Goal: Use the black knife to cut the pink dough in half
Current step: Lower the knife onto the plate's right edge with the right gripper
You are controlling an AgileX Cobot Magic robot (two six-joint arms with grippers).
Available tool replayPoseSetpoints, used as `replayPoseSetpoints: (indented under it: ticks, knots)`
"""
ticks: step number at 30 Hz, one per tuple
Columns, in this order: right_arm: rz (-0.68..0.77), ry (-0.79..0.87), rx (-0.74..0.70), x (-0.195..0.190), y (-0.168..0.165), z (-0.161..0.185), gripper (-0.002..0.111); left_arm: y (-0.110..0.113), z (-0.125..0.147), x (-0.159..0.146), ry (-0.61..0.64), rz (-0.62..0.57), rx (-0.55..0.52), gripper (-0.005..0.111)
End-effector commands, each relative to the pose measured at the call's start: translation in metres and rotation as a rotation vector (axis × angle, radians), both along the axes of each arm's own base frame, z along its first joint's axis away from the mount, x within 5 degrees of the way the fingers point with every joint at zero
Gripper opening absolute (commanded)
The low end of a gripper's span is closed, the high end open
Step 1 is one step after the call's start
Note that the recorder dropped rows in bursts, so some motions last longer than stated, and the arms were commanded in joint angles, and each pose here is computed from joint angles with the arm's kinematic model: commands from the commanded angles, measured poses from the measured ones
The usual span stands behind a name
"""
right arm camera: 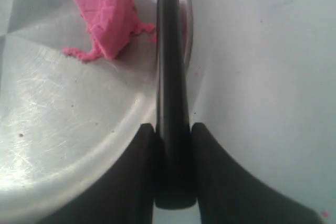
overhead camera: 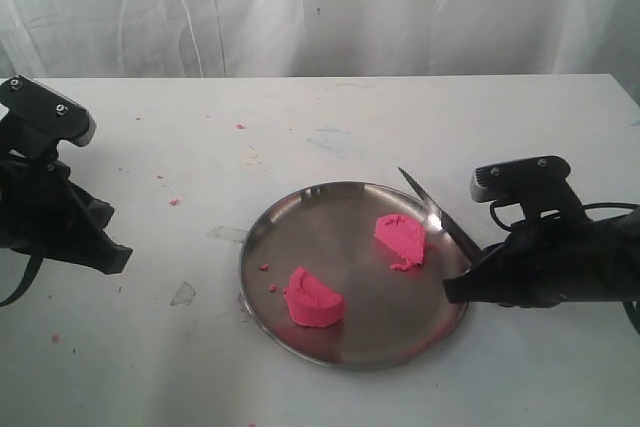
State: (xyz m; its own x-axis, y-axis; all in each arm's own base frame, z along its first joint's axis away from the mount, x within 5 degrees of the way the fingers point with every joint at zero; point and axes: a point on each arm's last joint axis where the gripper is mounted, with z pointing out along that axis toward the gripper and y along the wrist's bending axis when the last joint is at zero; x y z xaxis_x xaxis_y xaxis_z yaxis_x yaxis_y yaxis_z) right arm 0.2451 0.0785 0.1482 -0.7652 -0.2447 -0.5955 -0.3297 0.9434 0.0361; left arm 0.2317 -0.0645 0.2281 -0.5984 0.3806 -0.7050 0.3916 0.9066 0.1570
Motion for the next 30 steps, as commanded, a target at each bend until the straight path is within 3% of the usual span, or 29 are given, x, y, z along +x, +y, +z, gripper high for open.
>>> replayPoseSetpoints:
  ticks: [1, 6, 24, 30]
  knots:
    - [0.030, 0.031, 0.030, 0.0013, 0.0051, -0.0021, 0.010, -0.0006, 0.0004, -0.0025, 0.001, 0.007, -0.016, 0.000]
    - [0.089, 0.055, 0.064, 0.0035, 0.0121, -0.0013, 0.012, -0.0006, 0.0004, -0.0025, 0.001, 0.007, -0.016, 0.000]
    - [0.088, 0.078, 0.054, 0.0042, 0.0119, -0.0082, 0.034, -0.0006, 0.0004, -0.0025, 0.001, 0.007, -0.016, 0.000]
    - [0.084, 0.069, 0.049, 0.0058, 0.0116, -0.0073, 0.035, -0.0006, 0.0004, -0.0025, 0.001, 0.007, -0.016, 0.000]
